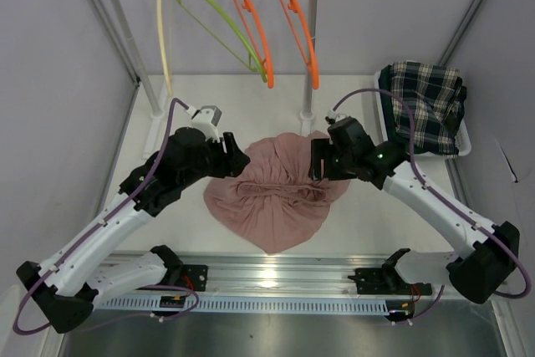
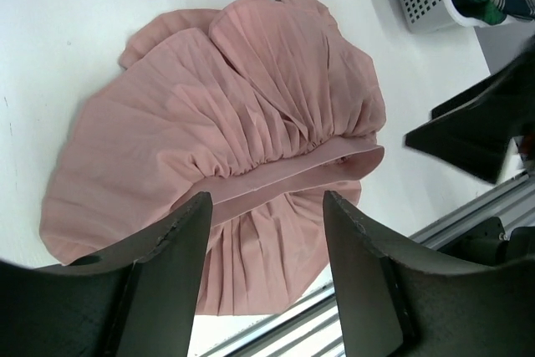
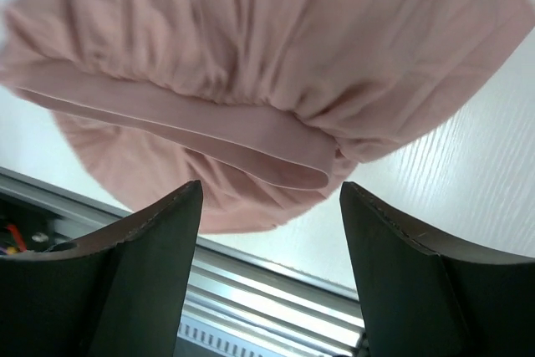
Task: Place the skirt on the hanger
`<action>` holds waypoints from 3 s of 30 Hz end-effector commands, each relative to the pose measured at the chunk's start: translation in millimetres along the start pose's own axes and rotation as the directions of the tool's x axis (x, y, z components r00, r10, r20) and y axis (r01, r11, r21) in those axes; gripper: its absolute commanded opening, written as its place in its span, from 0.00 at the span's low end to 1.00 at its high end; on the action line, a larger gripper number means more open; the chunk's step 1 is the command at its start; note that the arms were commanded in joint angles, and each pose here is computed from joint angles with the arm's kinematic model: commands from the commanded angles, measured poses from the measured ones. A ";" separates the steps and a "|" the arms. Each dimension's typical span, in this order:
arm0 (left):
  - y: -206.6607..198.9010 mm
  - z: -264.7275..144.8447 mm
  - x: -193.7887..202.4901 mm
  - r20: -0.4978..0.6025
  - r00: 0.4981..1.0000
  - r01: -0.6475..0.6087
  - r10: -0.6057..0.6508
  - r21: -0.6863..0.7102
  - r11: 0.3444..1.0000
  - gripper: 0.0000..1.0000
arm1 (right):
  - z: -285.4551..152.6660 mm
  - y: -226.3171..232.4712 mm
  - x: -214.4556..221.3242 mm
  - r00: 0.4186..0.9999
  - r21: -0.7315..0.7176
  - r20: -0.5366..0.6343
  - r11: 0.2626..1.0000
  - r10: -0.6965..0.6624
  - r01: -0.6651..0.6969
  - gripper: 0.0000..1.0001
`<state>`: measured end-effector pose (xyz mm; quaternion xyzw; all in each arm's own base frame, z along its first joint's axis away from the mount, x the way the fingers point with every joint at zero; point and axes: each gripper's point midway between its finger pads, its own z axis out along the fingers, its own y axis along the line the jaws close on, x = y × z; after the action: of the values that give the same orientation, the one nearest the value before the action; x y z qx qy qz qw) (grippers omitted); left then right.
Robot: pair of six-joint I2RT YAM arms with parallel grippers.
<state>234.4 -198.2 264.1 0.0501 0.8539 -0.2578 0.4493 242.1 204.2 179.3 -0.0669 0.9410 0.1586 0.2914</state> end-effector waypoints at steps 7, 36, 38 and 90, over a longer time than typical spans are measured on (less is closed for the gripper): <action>-3.3 -10.3 -9.8 0.024 1.000 -0.020 0.020 0.015 1.000 0.63 | -98.1 22.0 -105.5 0.948 -0.064 0.319 0.997 -0.014 0.037 0.72; -142.0 -9.2 -192.1 0.382 0.916 -0.191 0.123 0.145 0.971 0.72 | -167.0 -39.8 -278.1 0.760 0.030 0.649 0.998 0.027 -0.061 0.72; -152.6 -7.7 -226.4 0.477 0.871 -0.193 0.117 0.114 0.975 0.74 | -163.2 -46.9 -269.0 0.772 0.030 0.635 0.997 0.036 -0.071 0.72; -97.9 75.6 -311.2 0.563 0.750 -0.142 0.347 -0.375 0.916 0.00 | -137.9 -61.3 -225.0 0.822 0.021 0.565 0.994 0.075 -0.106 0.69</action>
<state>461.2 -297.3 462.8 0.0199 0.7097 -0.0393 0.7031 369.9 108.8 380.9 0.0336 0.8366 0.1513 0.5255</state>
